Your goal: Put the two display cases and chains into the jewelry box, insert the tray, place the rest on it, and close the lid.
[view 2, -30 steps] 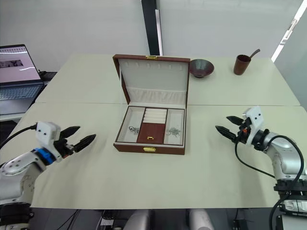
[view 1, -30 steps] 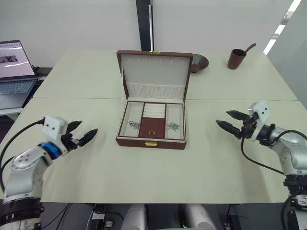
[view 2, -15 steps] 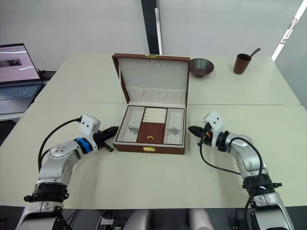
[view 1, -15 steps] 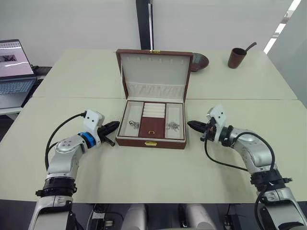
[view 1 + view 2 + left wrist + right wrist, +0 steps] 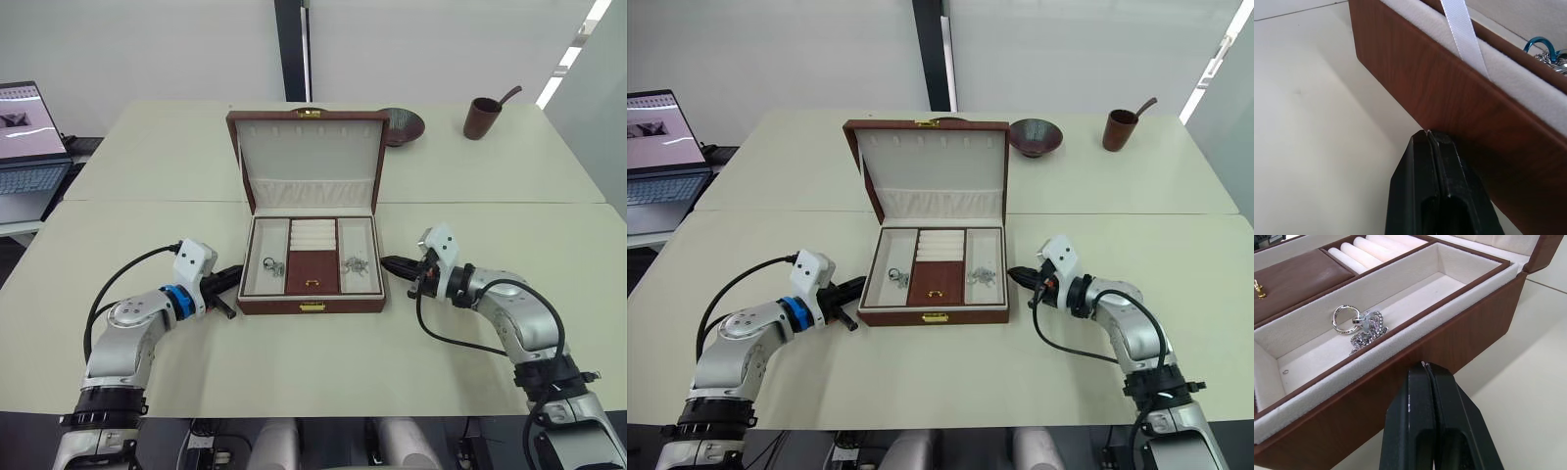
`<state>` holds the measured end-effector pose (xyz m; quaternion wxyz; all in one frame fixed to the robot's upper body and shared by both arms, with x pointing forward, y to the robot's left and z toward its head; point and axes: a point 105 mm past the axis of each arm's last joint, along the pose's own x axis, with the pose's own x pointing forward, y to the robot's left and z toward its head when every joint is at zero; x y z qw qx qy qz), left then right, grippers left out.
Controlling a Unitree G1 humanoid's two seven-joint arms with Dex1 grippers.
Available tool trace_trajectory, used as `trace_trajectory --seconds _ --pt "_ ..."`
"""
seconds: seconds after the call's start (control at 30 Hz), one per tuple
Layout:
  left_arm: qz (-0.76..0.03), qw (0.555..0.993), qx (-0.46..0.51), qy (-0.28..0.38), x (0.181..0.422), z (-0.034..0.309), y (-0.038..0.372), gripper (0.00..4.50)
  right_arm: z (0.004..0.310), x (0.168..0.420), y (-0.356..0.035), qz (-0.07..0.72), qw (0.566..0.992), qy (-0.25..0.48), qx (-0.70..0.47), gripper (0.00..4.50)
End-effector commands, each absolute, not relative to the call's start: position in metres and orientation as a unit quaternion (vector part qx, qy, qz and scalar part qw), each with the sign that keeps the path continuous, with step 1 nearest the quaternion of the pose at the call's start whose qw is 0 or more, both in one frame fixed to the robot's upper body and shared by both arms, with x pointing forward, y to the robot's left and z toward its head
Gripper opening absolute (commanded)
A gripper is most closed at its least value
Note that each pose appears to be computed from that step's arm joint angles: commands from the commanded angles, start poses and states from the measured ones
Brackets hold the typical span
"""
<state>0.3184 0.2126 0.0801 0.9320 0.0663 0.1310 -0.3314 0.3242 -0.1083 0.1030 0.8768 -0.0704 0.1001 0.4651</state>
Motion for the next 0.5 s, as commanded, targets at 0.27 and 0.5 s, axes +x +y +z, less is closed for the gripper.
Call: trace_trajectory --seconds 0.27,0.5 --pt "-0.455 0.876 0.037 0.153 0.281 0.072 0.156 0.00 0.097 0.274 -0.076 0.569 0.812 0.124 -0.038 0.01" --pt "-0.466 0.867 0.032 0.172 0.263 0.065 0.150 0.00 0.095 0.258 -0.087 0.565 0.812 0.143 -0.034 0.01"
